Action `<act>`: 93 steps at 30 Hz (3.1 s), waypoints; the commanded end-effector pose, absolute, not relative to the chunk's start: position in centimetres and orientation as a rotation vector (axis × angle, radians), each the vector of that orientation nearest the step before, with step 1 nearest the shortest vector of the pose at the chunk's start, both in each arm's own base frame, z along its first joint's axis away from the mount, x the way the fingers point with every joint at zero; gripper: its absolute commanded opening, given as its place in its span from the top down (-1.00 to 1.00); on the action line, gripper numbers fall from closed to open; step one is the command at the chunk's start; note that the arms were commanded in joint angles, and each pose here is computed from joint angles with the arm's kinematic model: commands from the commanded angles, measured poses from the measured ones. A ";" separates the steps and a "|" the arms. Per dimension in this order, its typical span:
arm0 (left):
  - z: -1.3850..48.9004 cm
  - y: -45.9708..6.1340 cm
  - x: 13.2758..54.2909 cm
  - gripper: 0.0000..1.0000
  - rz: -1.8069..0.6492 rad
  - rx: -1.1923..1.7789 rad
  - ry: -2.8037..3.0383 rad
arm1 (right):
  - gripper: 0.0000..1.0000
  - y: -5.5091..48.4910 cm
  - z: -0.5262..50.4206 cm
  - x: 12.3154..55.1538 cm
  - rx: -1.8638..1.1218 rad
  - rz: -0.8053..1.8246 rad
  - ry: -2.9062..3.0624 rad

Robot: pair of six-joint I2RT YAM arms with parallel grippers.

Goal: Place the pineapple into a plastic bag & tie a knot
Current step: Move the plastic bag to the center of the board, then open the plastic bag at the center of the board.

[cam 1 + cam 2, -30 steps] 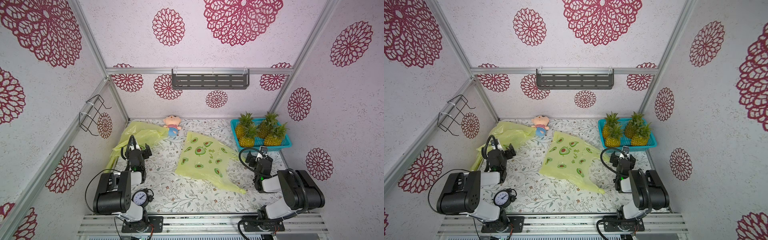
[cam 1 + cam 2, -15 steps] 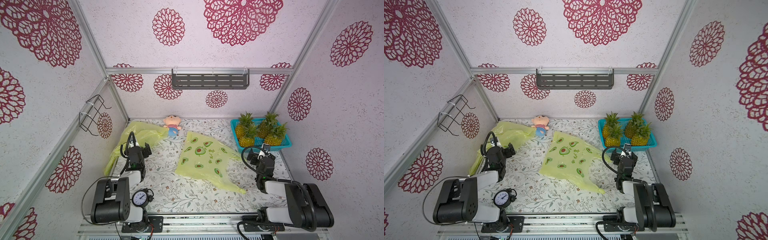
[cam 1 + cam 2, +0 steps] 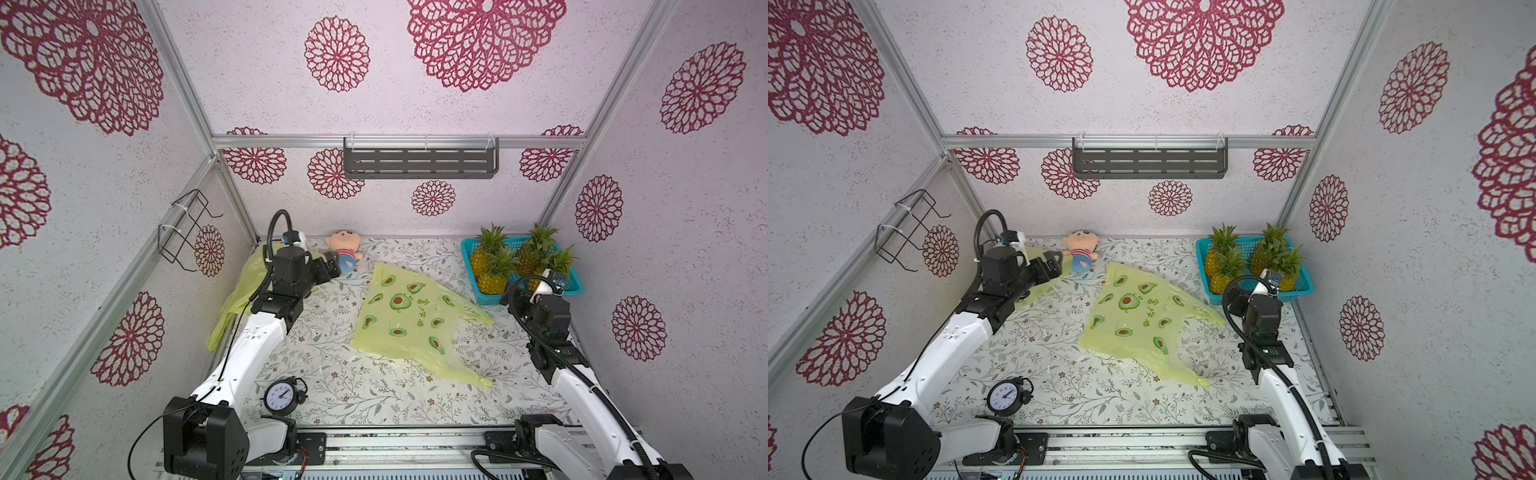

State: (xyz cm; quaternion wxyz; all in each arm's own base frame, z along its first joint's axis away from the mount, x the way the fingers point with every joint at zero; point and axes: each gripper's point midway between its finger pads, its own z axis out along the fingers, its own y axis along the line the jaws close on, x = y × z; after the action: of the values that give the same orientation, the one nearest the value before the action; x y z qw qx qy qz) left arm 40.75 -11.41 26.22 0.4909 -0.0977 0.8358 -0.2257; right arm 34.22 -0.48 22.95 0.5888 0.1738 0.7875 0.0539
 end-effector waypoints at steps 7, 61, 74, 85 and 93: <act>20.1 -24.3 34.8 -0.98 -1.024 -0.332 2.395 | -0.98 6.9 22.0 35.9 0.362 0.367 2.067; 17.0 -15.2 33.8 -0.95 -0.350 0.000 2.582 | -0.70 25.0 11.0 30.8 -0.562 0.678 2.473; 17.7 -15.8 33.0 -0.95 -0.373 0.135 2.546 | 0.13 27.0 5.7 29.7 -0.670 0.693 2.543; 19.0 -19.4 29.8 -0.95 -0.461 0.397 2.439 | 1.00 29.1 18.8 34.9 -0.472 0.984 2.252; 19.6 -23.5 31.2 -0.97 -0.538 0.377 2.384 | 1.00 27.7 21.1 36.7 -0.324 0.986 2.271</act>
State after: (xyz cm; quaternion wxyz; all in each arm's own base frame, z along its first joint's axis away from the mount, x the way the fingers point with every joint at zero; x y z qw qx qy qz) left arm 29.65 -21.80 18.25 0.2968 0.1500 0.9240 -0.1885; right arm 36.68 28.22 19.08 0.3171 -0.1482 0.8648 0.3600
